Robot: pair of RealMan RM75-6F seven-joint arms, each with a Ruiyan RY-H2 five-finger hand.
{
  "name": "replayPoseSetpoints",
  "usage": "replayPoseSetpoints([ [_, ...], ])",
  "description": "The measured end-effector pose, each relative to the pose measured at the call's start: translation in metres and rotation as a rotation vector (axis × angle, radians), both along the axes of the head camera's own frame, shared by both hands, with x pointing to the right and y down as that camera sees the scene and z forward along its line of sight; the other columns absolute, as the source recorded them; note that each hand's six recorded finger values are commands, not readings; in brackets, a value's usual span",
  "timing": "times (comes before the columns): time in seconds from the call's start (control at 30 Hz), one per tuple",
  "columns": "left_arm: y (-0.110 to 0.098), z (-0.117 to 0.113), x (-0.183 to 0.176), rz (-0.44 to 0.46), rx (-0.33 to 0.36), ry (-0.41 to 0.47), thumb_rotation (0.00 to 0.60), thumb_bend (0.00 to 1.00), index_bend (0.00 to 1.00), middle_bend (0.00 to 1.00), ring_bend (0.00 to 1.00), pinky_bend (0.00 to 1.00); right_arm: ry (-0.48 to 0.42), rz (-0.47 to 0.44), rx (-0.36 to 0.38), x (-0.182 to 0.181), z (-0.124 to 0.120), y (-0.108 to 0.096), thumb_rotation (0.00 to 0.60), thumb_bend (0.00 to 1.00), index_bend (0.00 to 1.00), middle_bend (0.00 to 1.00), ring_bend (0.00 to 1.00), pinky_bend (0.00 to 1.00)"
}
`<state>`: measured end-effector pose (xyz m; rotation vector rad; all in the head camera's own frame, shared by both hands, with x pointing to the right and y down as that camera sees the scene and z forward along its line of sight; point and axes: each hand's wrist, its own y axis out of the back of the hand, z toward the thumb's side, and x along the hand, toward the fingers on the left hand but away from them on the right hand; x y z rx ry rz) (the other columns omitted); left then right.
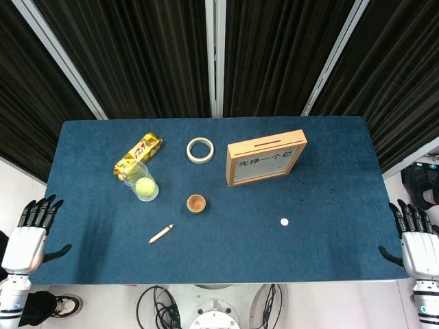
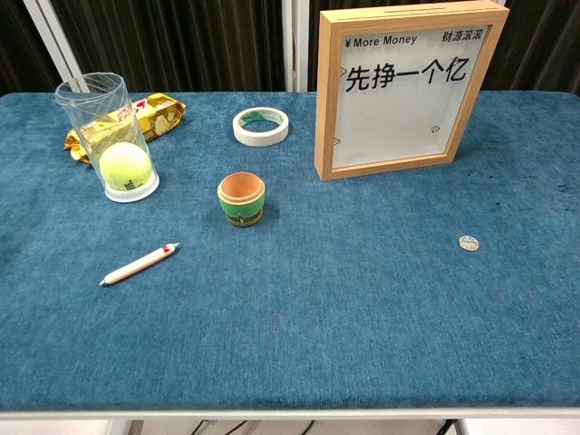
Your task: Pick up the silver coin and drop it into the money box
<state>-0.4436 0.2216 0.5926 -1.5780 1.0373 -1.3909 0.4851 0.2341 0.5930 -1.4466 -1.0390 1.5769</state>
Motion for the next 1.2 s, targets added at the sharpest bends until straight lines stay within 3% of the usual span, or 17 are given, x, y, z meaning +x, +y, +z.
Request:
replayPoseSetpoints([
  [0.37,-0.002,0.003,0.006,0.014,-0.008,0.005,0.600,0.10,0.08,0.00,0.00,0.00,-0.017,-0.035,-0.007,-0.012,0.000,-0.004,0.600,0.08,0.00,0.00,0.00,0.00],
  [0.67,-0.003,0.008,0.008,0.020,-0.013,0.021,0.600,0.10,0.08,0.00,0.00,0.00,-0.020,-0.193,-0.071,-0.057,0.016,-0.015,0.600,0.09,0.00,0.00,0.00,0.00],
  [0.8,-0.001,0.007,0.007,0.013,-0.010,0.025,0.600,0.10,0.08,0.00,0.00,0.00,-0.010,-0.297,-0.118,-0.088,0.031,-0.020,0.600,0.09,0.00,0.00,0.00,0.00],
  [1.07,0.002,0.002,0.000,0.005,-0.005,0.015,0.600,0.10,0.08,0.00,0.00,0.00,-0.029,-0.400,-0.264,-0.136,0.083,-0.028,0.600,0.14,0.00,0.00,0.00,0.00],
  [1.2,0.001,0.002,-0.002,0.002,-0.007,0.014,0.600,0.10,0.08,0.00,0.00,0.00,-0.046,-0.435,-0.273,-0.158,0.098,-0.033,0.600,0.18,0.09,0.00,0.00,0.00],
])
